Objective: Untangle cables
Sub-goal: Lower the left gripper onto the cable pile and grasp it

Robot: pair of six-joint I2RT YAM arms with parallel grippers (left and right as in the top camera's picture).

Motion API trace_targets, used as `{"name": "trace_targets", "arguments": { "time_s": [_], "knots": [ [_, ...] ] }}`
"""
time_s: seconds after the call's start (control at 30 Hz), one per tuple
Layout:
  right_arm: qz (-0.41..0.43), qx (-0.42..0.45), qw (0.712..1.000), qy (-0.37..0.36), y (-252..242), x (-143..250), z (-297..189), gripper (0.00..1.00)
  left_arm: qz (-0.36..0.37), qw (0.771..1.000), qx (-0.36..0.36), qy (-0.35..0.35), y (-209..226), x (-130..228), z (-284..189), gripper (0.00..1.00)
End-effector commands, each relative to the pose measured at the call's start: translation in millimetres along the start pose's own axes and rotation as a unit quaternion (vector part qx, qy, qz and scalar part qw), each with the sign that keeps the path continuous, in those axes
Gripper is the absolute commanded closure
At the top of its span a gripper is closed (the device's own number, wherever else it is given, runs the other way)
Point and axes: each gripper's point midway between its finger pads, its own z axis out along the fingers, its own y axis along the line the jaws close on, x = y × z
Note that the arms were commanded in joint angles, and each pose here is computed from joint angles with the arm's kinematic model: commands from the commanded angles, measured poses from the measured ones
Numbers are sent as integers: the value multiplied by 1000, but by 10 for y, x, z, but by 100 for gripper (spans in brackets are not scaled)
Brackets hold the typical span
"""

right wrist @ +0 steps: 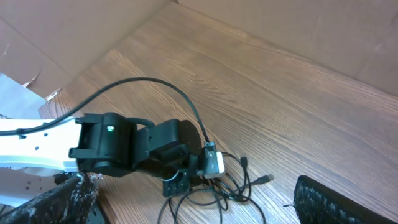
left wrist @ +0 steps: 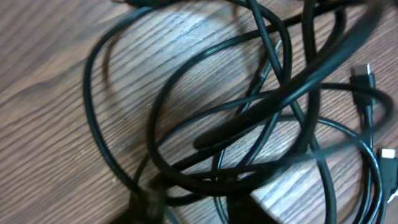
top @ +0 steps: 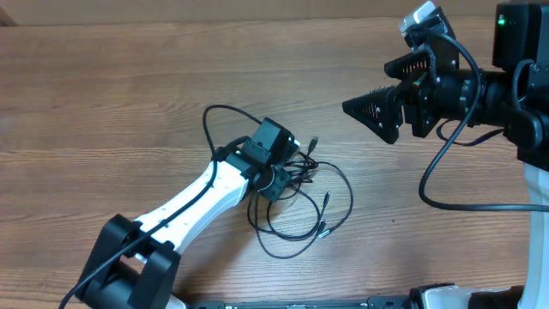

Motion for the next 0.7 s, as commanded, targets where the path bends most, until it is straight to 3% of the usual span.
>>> {"name": "trace_targets", "arguments": {
  "time_s": [0.0, 0.13, 0.2, 0.5, 0.67],
  "knots": [
    [-2, 0, 1000, -5, 12, -16, -27, 0, 31, 999, 19, 11, -99, 41, 106, 75],
    [-2, 0, 1000, -5, 12, -16, -27, 0, 37, 999, 18, 6, -96, 13, 132, 76],
    [-2, 0, 1000, -5, 12, -16, -27, 0, 40, 999, 14, 3, -82, -4, 131, 96],
    [-2, 0, 1000, -4, 3, -15, -17, 0, 53, 998, 13, -14, -87, -93, 25, 96],
    [3, -1, 1000, 2, -21, -1, 15, 0, 64, 996, 10, -69, -108, -370, -376, 96]
  ]
}}
